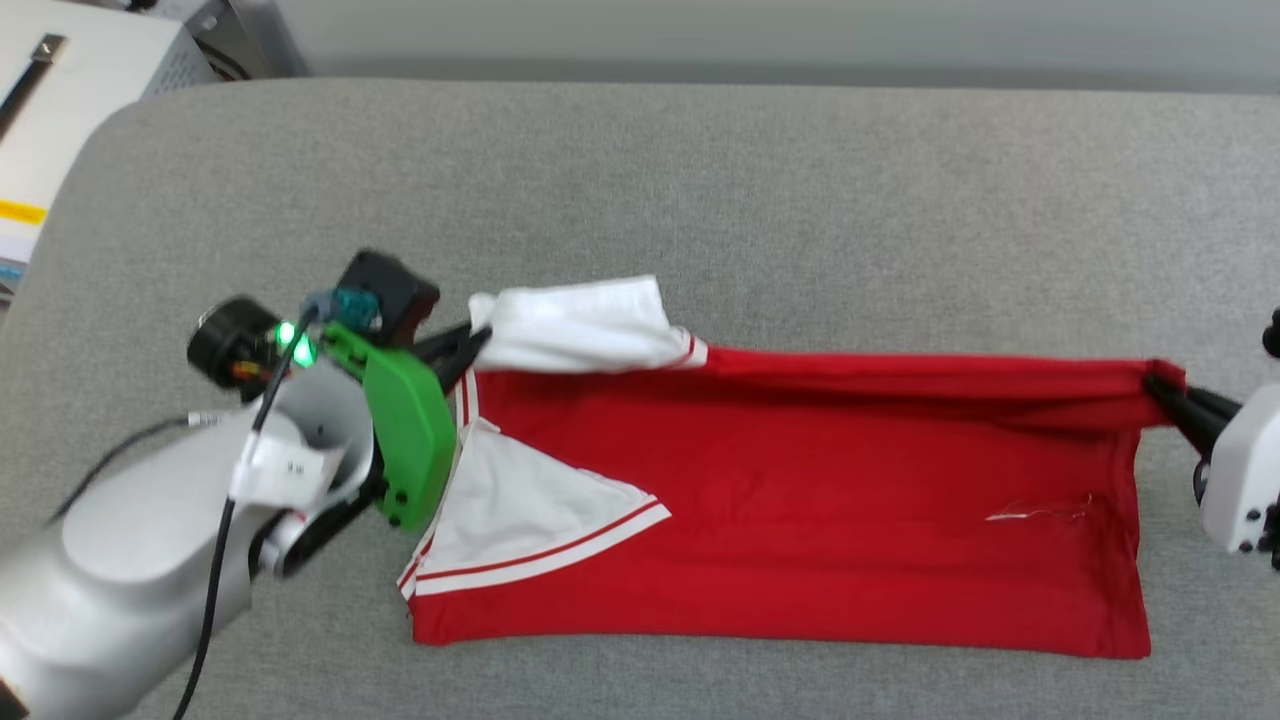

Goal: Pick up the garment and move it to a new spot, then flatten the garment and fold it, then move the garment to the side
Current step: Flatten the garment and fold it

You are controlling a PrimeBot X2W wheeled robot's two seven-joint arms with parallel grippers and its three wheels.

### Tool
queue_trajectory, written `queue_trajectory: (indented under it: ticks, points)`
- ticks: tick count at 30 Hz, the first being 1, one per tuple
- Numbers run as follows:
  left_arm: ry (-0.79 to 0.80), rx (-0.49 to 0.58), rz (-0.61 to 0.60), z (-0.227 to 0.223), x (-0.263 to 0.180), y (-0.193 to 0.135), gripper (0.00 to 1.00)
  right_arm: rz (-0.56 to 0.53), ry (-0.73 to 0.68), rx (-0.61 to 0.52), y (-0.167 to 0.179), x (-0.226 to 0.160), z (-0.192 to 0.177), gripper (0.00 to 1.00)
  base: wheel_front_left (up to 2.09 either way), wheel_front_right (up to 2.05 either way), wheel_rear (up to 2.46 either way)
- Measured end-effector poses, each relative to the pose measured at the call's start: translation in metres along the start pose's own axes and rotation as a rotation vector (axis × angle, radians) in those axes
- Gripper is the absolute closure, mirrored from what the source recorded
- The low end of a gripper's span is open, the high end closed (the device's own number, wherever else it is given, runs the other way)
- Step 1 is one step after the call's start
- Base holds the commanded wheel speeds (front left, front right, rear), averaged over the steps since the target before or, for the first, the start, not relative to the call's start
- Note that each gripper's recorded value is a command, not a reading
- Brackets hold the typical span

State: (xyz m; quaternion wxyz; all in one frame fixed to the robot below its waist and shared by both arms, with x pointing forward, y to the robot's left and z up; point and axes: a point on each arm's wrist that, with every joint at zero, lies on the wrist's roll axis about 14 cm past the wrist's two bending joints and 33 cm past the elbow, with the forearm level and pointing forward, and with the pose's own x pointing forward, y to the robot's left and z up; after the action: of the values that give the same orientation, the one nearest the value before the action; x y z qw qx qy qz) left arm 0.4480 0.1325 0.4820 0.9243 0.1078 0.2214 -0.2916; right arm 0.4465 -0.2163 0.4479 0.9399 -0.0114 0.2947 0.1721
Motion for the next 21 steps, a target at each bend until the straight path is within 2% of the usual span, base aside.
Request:
queue_trajectory:
  ticks: [10,20,21]
  points:
    - [0.081,-0.141,0.008,-0.058,-0.046,-0.039,1.00,0.005,0.026,0.100,0.016,-0.035,-0.044,1.00,0.00,0.00,0.00]
    - [0.188,-0.265,0.008,-0.114,-0.047,-0.058,1.00,0.008,0.162,0.183,0.027,-0.035,-0.099,1.00,0.00,0.00,0.00]
    - [0.188,-0.269,0.009,-0.116,-0.045,-0.058,0.80,0.007,0.167,0.186,0.027,-0.033,-0.101,0.63,0.00,0.00,0.00]
